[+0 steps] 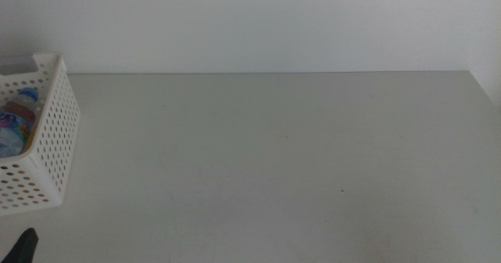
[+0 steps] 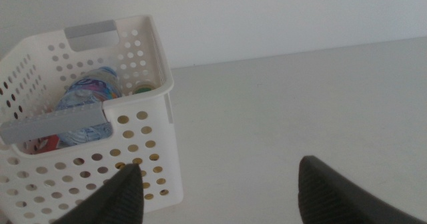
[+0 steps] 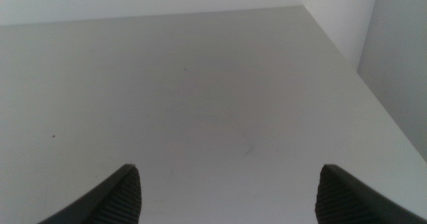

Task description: Use arms to grab the bottles and put them into the dustbin to the left of the table.

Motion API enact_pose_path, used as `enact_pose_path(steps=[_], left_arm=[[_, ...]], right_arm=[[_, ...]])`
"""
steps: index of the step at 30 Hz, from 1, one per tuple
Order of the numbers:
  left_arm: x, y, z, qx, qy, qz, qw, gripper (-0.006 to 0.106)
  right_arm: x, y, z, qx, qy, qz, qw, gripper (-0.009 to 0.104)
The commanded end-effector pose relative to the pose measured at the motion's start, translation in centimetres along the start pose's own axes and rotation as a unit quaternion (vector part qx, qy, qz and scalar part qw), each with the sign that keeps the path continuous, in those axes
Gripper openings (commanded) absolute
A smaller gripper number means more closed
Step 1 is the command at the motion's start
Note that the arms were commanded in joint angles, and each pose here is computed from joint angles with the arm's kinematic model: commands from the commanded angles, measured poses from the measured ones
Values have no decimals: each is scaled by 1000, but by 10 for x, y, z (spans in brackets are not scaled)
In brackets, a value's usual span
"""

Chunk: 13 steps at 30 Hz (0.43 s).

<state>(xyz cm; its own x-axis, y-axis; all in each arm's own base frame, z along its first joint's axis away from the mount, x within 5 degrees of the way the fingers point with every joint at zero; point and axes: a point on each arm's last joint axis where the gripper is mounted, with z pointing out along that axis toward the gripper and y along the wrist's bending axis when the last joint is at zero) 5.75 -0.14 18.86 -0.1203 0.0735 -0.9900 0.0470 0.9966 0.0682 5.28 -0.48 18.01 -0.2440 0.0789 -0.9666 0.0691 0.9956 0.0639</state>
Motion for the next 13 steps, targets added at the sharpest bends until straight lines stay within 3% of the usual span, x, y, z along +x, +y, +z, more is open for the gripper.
enact_pose_path(steps=[1,13], left_arm=[[-4,-1,-3,6,-50,-15,999,76],[-4,-1,-3,8,-40,-32,999,76]], right_arm=[[-6,1,-1,-3,-51,-17,999,67],[-3,-1,-1,5,-33,-27,999,67]])
